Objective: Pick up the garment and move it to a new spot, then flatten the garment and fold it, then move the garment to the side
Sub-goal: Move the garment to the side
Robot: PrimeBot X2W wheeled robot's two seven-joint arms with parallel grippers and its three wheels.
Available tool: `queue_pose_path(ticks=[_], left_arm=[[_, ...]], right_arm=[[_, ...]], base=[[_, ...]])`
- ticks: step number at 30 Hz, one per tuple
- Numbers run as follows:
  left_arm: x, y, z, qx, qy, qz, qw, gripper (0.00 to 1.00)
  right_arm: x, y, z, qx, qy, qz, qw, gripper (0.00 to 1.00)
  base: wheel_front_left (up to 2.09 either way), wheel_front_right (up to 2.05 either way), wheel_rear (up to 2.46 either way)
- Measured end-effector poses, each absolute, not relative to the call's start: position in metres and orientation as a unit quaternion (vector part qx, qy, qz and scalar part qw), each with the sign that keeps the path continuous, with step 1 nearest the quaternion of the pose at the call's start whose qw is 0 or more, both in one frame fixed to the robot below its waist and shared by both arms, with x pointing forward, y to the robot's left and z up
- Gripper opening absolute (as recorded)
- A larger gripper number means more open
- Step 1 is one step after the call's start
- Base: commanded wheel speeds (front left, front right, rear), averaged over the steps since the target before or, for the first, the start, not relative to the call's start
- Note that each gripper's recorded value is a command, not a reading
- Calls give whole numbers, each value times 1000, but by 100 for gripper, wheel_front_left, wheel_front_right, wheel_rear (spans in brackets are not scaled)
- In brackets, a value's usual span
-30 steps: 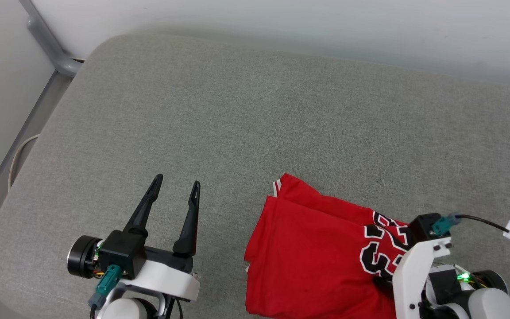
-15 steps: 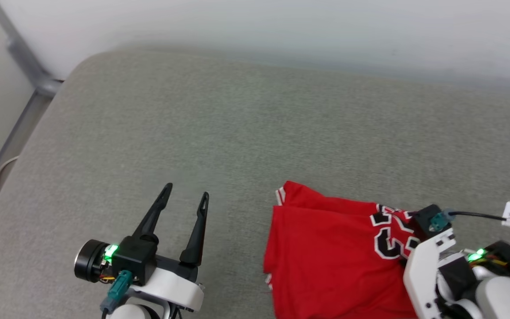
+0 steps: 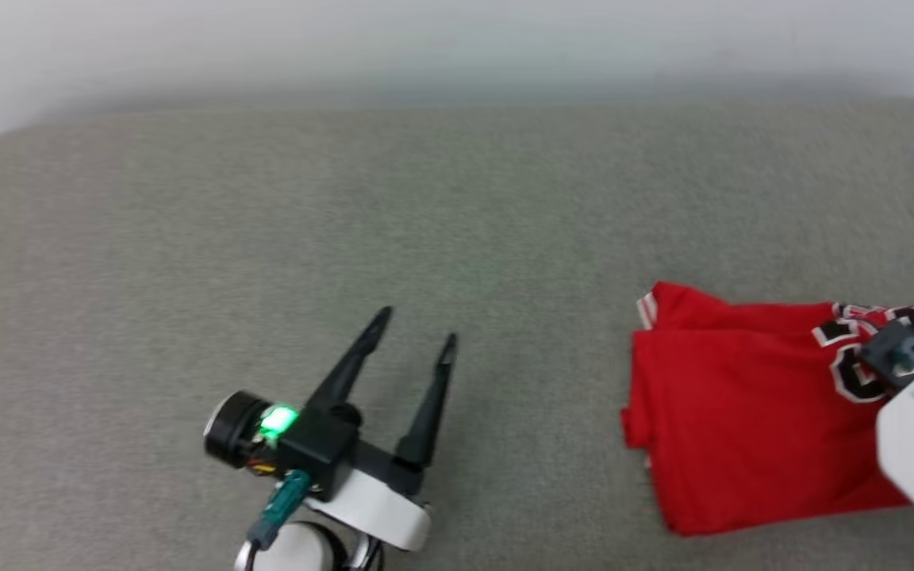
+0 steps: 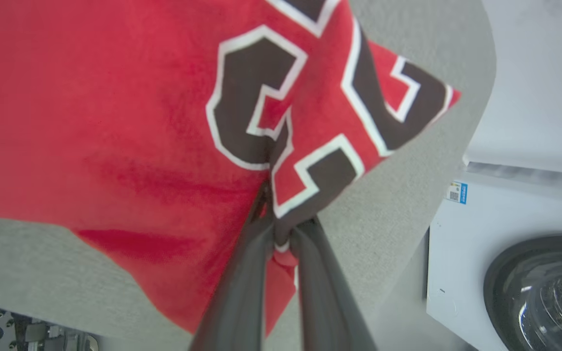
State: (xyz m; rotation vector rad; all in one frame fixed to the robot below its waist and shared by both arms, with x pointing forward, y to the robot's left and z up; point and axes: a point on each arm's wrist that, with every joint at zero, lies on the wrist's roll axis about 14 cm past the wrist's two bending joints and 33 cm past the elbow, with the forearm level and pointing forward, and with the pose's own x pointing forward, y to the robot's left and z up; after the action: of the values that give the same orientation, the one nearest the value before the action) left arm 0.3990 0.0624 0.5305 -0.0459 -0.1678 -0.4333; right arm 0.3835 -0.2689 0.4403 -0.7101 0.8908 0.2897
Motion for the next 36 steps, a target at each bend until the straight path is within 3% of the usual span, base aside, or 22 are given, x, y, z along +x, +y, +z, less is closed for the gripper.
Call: queue_pose_path(ticks=[13,21,34,35,36], left_arm=[[449,-30,518,-47,-106,-355,928,100],[476,-55,502,-70,-123,-389,910,100],[489,-42,490,-63,-128,-375,916,100],[490,-41,492,-63,-129,-373,917,100],[489,-40,494,-62,-130,-372,917,100]], right_arm=[[416,-411,441,-386,440,6,811,0],[421,-494,439,-408,463,-87,782,0],[427,-521,411,-378,461,-149,789,0],[427,-520,410,-377,460,-150,790,14],[429,-519,412,-378,455,-150,792,45]], base=[[0,0,0],[0,0,0],[0,0,0],[0,0,0],[0,0,0]])
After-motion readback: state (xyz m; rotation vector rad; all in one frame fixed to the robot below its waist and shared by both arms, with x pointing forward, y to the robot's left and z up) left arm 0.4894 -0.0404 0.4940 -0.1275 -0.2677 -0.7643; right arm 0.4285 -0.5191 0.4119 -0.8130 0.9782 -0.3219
